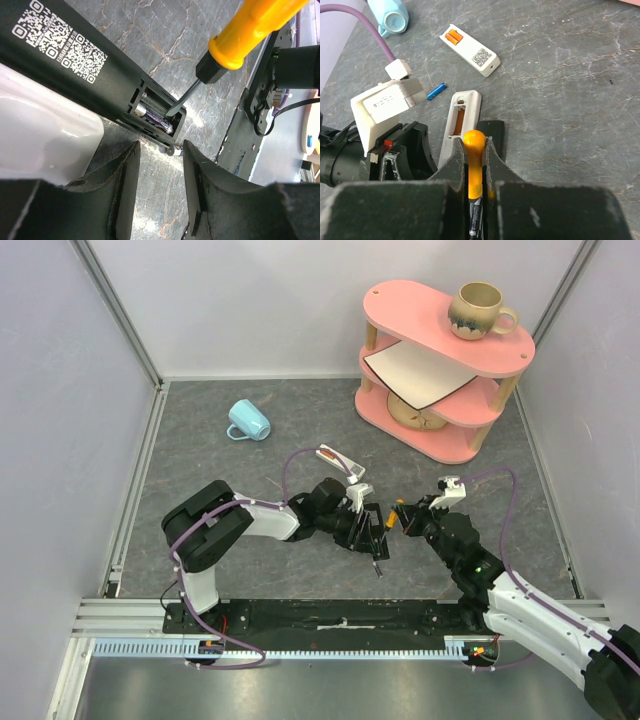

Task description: Unload the batteries from the remote control

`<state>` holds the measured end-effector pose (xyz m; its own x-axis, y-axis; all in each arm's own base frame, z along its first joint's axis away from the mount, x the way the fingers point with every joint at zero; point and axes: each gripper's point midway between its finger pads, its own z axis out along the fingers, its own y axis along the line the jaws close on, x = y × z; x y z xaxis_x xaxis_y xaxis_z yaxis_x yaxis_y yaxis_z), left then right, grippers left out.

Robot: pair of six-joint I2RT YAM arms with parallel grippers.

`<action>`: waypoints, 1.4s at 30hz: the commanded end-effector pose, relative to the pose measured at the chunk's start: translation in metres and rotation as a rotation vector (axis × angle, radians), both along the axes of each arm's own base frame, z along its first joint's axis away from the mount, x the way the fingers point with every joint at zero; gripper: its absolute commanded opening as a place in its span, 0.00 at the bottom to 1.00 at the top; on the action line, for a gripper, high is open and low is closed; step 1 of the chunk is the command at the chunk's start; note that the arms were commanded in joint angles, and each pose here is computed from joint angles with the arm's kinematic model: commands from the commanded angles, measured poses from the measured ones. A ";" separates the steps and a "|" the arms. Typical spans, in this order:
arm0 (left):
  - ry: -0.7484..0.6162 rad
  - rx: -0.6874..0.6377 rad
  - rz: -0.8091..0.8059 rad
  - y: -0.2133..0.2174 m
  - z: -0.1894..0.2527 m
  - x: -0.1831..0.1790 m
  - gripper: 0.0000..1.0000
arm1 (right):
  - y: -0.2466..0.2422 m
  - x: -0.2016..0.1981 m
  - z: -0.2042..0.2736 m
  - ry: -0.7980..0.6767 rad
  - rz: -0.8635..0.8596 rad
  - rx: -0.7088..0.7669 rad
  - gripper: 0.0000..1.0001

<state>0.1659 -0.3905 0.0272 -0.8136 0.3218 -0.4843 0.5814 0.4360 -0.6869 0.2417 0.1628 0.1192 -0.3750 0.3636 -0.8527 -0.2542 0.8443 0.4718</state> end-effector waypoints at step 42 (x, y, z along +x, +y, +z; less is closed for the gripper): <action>0.023 -0.030 -0.024 -0.008 -0.006 -0.002 0.25 | -0.018 -0.004 -0.039 0.070 -0.180 0.267 0.00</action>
<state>0.1665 -0.3899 0.0202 -0.8189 0.3283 -0.4708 0.5734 0.4289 -0.6981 0.2449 0.1545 0.0886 -0.3734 0.5427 -0.7524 -0.1108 0.7791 0.6170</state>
